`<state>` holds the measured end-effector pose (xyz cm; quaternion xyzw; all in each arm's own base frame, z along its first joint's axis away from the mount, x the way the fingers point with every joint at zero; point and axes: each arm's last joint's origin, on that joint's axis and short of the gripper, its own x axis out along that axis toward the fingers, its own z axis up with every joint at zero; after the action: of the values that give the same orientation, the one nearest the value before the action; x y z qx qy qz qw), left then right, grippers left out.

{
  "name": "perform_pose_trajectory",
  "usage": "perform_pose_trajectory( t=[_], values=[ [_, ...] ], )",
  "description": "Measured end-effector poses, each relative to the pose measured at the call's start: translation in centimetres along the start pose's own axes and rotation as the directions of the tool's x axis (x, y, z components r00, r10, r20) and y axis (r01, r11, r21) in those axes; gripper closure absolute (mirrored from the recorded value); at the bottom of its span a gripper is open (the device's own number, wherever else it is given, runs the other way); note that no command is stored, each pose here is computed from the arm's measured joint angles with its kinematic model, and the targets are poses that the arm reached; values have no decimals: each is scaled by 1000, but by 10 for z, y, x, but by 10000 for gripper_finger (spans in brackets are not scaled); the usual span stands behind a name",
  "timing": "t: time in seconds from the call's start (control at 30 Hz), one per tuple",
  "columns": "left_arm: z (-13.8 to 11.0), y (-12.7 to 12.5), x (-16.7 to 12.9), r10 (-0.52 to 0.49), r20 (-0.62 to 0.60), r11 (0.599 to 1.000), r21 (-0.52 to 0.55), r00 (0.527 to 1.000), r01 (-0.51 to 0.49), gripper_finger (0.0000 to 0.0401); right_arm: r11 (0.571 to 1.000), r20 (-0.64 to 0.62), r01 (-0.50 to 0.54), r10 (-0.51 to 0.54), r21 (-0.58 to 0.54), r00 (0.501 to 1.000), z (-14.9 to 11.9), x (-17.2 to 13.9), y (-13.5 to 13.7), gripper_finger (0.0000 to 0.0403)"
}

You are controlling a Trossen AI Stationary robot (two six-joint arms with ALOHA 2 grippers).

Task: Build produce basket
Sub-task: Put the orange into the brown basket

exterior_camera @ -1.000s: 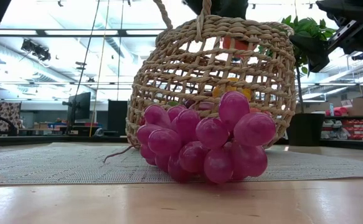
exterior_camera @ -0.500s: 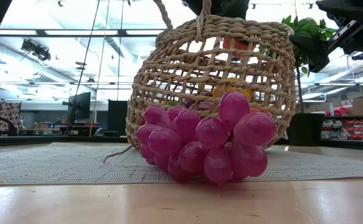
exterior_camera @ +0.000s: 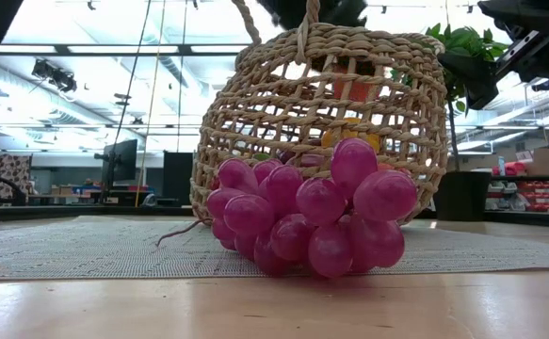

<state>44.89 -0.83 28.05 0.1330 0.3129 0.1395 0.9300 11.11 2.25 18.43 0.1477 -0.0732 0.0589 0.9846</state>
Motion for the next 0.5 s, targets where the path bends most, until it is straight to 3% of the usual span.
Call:
perform_pose_trajectory(
  t=[0.2, 0.5],
  values=[
    [-14, 25, 10, -63, -93, 997, -48, 994, 59, 59, 1000, 0, 0, 0, 0, 1000, 0, 0, 0, 55],
    [-14, 25, 8, -74, -112, 997, -12, 991, 73, 6, 1000, 0, 0, 0, 0, 1000, 0, 0, 0, 55]
  ],
)
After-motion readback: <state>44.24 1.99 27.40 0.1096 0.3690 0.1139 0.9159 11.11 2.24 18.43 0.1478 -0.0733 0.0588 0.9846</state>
